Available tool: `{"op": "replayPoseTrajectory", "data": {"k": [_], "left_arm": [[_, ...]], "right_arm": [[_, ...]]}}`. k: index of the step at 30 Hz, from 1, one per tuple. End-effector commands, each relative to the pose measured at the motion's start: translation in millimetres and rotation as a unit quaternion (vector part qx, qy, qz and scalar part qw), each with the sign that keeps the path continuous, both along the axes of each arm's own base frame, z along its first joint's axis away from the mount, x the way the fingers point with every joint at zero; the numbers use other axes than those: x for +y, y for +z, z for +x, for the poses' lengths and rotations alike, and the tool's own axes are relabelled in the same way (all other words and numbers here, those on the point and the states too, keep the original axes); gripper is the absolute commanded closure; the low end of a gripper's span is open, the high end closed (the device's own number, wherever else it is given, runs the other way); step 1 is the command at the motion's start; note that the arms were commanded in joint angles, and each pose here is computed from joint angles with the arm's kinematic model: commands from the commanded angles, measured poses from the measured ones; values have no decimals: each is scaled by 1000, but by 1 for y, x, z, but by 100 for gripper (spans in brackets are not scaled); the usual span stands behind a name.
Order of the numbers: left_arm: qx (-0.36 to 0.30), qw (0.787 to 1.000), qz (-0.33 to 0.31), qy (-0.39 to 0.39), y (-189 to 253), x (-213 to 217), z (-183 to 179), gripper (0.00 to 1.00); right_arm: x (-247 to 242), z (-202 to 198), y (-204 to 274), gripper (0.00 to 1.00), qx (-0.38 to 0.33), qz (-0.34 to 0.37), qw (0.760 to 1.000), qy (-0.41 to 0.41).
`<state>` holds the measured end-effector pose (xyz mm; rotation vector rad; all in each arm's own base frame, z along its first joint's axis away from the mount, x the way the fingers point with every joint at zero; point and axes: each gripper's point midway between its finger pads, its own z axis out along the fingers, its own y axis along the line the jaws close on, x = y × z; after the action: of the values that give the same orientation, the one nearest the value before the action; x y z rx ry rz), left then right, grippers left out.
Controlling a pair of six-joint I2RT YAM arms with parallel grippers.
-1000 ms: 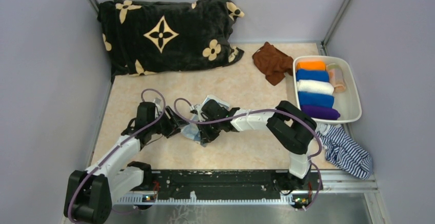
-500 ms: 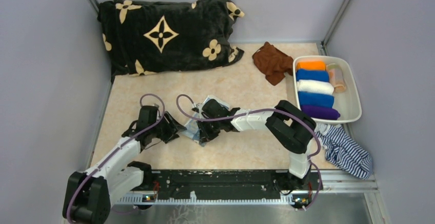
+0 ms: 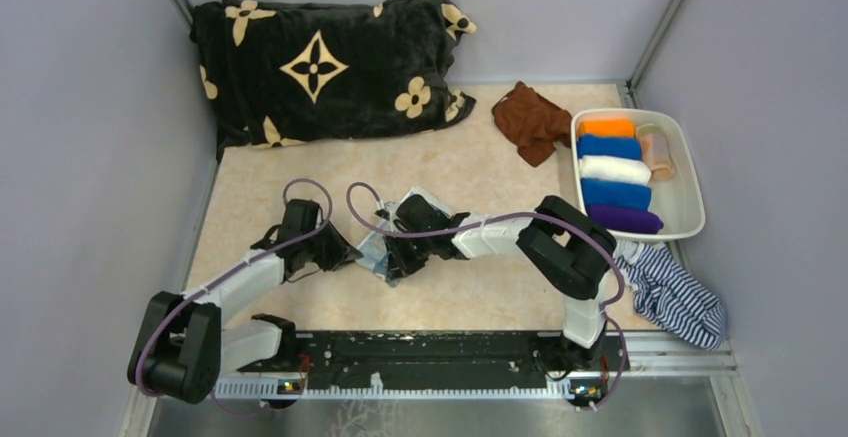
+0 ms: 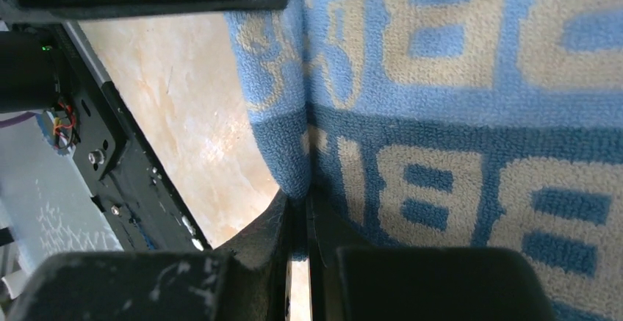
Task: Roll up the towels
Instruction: Roll the towel at the center of the board.
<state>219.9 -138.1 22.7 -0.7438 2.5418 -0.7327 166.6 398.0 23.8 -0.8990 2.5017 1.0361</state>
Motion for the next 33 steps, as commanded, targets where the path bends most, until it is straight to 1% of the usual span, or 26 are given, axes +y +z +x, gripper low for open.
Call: {"op": "replayPoseTrajectory", "data": {"k": [1,2,3,5,8,14,19,27,33], "left_arm": [[-44,999,14,-7,21,0,23,67],[-49,999,15,-9,24,0,23,57],[-54,998,19,-10,27,1,22,51],[-62,998,23,-11,32,4,20,44],[-67,997,27,-20,36,6,12,38],[-93,994,19,-45,43,6,-5,34],[-111,992,-2,-56,41,2,-16,35],[-114,990,-49,-65,28,-12,-17,37],[-113,989,-63,-73,25,-19,-10,37]], "right_arm": [[3,-6,1,100,26,23,999,6],[4,-6,3,100,33,31,999,5],[4,-6,5,100,42,40,998,4],[5,-4,10,100,62,64,996,0],[5,-2,14,100,97,91,991,-7],[-1,4,13,100,146,117,982,-21],[-8,10,10,100,184,133,973,-37],[-14,16,4,100,206,136,968,-43],[-15,17,0,100,211,131,968,-43]]}}
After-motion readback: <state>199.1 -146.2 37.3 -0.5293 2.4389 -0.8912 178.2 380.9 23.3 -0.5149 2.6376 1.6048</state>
